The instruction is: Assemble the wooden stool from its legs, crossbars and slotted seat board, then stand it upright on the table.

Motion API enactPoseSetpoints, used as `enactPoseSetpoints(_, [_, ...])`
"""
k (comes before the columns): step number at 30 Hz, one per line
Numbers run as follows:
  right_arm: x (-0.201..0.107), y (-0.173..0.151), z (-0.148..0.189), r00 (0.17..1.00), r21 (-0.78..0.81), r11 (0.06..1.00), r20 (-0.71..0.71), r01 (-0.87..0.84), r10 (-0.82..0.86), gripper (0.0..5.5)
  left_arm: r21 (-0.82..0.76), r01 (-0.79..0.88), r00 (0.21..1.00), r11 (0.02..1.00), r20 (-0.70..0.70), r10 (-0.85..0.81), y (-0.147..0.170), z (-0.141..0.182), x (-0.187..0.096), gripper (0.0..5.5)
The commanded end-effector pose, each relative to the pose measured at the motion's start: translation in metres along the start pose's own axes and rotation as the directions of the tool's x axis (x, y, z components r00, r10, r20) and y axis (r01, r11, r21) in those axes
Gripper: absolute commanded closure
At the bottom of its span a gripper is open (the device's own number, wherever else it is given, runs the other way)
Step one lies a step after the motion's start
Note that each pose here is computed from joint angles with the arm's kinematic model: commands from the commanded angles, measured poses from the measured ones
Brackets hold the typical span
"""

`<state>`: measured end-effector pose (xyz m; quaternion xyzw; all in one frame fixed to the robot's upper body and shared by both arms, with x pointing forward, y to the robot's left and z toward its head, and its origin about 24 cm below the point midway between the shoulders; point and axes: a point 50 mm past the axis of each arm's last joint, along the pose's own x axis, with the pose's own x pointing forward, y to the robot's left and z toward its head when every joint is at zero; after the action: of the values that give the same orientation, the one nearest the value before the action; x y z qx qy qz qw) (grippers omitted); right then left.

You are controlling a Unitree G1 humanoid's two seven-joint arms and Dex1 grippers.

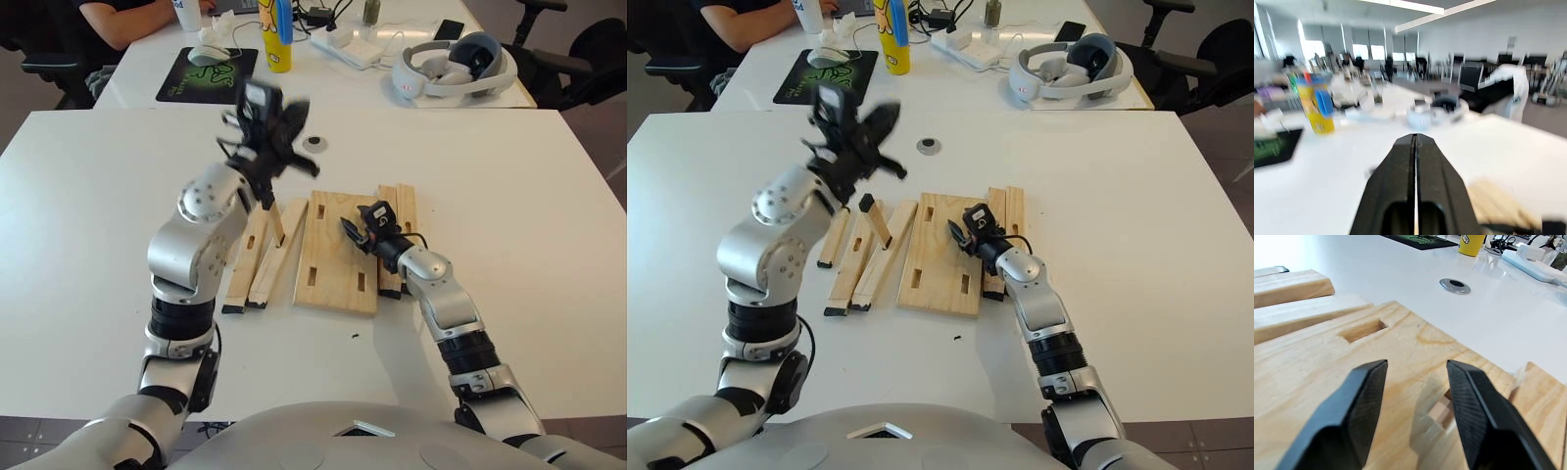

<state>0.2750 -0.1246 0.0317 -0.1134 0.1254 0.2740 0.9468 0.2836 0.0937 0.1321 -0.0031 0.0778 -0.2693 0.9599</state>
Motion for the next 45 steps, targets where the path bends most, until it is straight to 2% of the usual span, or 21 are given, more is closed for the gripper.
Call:
enactPoseSetpoints(1, [-0.004,0.01,-0.024,0.992,0.03,0.999,-0.119,-0.043,0.046,3.25,-0.037,-0.022,0.949,0.999,-0.315,0.009,0.006,-0.066,-0.013,5.48])
enactPoseSetpoints(2, [-0.004,0.01,-0.024,0.992,0.029,0.999,-0.12,-0.043,0.046,3.25,-0.04,-0.024,0.95,0.999,-0.311,0.01,0.007,-0.065,-0.013,5.48])
enactPoseSetpoints(6, [-0.005,0.01,-0.025,0.992,0.032,0.999,-0.122,-0.039,0.043,3.25,-0.024,-0.015,0.991,1.0,-0.135,0.012,0.006,-0.03,-0.002,5.48])
enactPoseSetpoints(10, [-0.003,0.011,-0.025,0.992,0.035,0.999,-0.121,-0.041,0.045,3.25,-0.018,0.006,1.0,1.0,0.021,-0.006,-0.001,0.0,0.001,5.48])
enactPoseSetpoints(14, [-0.004,0.009,-0.026,0.992,0.04,0.999,-0.122,-0.027,0.032,3.25,0.027,-0.025,0.964,0.999,0.267,0.017,0.0,0.047,-0.003,5.48])
enactPoseSetpoints(18, [-0.005,0.008,-0.027,0.993,0.042,0.999,-0.12,-0.014,0.019,3.25,0.078,-0.042,0.92,0.996,0.391,0.008,0.005,0.074,-0.012,5.48])
enactPoseSetpoints(19, [-0.006,0.007,-0.027,0.993,0.043,0.999,-0.119,-0.006,0.011,3.25,0.088,-0.05,0.916,0.995,0.402,0.01,0.01,0.077,-0.017,5.29])
enactPoseSetpoints(23, [-0.009,0.003,-0.028,0.993,0.047,0.998,-0.113,0.03,-0.024,3.25,0.123,-0.042,0.928,0.992,0.372,-0.007,0.02,0.07,-0.034,4.8])
enactPoseSetpoints(26, [-0.015,0.001,-0.03,0.992,0.056,0.996,-0.113,0.066,-0.06,3.25,0.163,-0.02,0.95,0.986,0.31,-0.032,0.022,0.054,-0.047,4.31])
enactPoseSetpoints(36, [-0.025,-0.006,-0.031,0.981,0.06,0.982,-0.09,0.178,-0.172,3.25,0.157,-0.102,0.987,0.982,0.143,0.08,0.06,0.011,-0.114,3.0])
enactPoseSetpoints(41, [-0.029,-0.025,-0.02,0.949,0.05,0.947,-0.03,0.316,-0.315,3.25,0.157,0.041,0.999,0.987,-0.031,-0.037,0.054,-0.018,-0.133,2.31])
enactPoseSetpoints(43, [-0.031,-0.034,-0.011,0.933,0.047,0.932,0.006,0.359,-0.36,3.25,0.073,0.115,0.983,0.991,-0.153,-0.103,0.047,-0.035,-0.137,2.02])
enactPoseSetpoints(45, [-0.034,-0.038,-0.007,0.923,0.054,0.922,0.023,0.383,-0.385,3.25,0.032,0.156,0.969,0.987,-0.199,-0.147,0.043,-0.037,-0.135,1.76])
